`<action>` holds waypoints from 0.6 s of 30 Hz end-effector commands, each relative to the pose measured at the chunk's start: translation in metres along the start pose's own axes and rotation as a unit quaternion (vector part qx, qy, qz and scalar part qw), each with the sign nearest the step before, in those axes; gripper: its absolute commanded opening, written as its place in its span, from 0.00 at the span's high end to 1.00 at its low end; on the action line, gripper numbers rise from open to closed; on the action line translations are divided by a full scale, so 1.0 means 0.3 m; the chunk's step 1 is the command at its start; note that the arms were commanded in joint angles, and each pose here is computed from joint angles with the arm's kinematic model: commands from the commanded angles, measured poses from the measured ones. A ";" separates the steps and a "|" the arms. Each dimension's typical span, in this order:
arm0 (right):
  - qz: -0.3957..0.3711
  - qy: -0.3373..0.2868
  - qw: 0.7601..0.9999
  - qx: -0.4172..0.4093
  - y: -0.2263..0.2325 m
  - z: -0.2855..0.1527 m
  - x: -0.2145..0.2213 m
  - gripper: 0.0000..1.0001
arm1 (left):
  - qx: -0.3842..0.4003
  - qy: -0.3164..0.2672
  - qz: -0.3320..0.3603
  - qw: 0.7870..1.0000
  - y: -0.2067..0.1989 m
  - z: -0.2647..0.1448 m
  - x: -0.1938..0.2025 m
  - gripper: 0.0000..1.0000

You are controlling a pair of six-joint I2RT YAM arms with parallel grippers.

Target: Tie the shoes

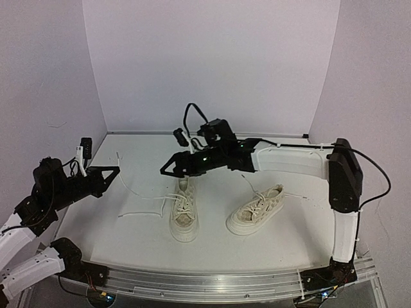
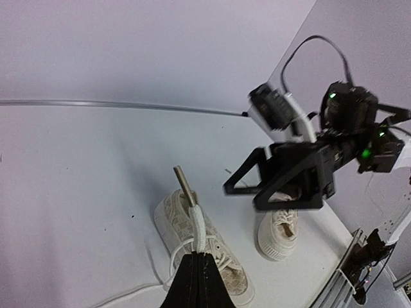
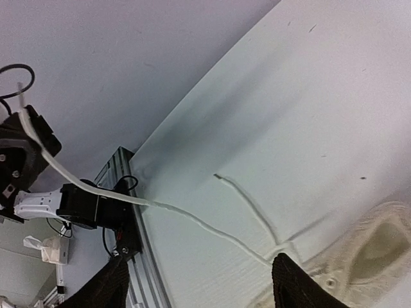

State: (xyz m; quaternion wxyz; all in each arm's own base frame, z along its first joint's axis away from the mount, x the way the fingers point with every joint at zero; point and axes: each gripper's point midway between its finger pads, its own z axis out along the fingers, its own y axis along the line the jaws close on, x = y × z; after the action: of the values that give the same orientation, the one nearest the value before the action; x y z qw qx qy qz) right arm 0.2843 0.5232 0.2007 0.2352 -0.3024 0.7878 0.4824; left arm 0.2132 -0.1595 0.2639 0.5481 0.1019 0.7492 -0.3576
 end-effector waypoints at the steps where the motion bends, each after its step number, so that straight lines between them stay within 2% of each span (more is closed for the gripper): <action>1: -0.027 -0.036 0.998 0.033 -0.059 -0.172 -0.086 0.36 | -0.035 0.057 0.004 0.998 0.057 0.076 0.068 1.00; 6: -0.049 0.027 0.996 0.072 -0.149 -0.146 -0.009 0.51 | -0.055 0.133 0.019 0.989 0.111 0.168 0.172 1.00; 10: -0.058 0.067 0.993 0.078 -0.191 -0.102 0.036 0.55 | -0.093 0.193 0.055 0.975 0.165 0.221 0.258 1.00; 14: -0.061 0.096 0.991 0.072 -0.216 -0.056 0.087 0.57 | -0.116 0.214 0.117 0.963 0.176 0.265 0.293 1.00; 18: -0.055 0.110 0.990 0.067 -0.223 -0.034 0.125 0.60 | -0.098 0.216 0.191 0.953 0.138 0.329 0.280 1.00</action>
State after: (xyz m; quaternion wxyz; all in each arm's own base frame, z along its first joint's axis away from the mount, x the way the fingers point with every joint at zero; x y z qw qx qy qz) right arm 0.3102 0.4774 0.1392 0.2029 -0.3598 0.8286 0.3780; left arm 0.2521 -0.1974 0.1228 0.3740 0.2044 0.8851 -0.1871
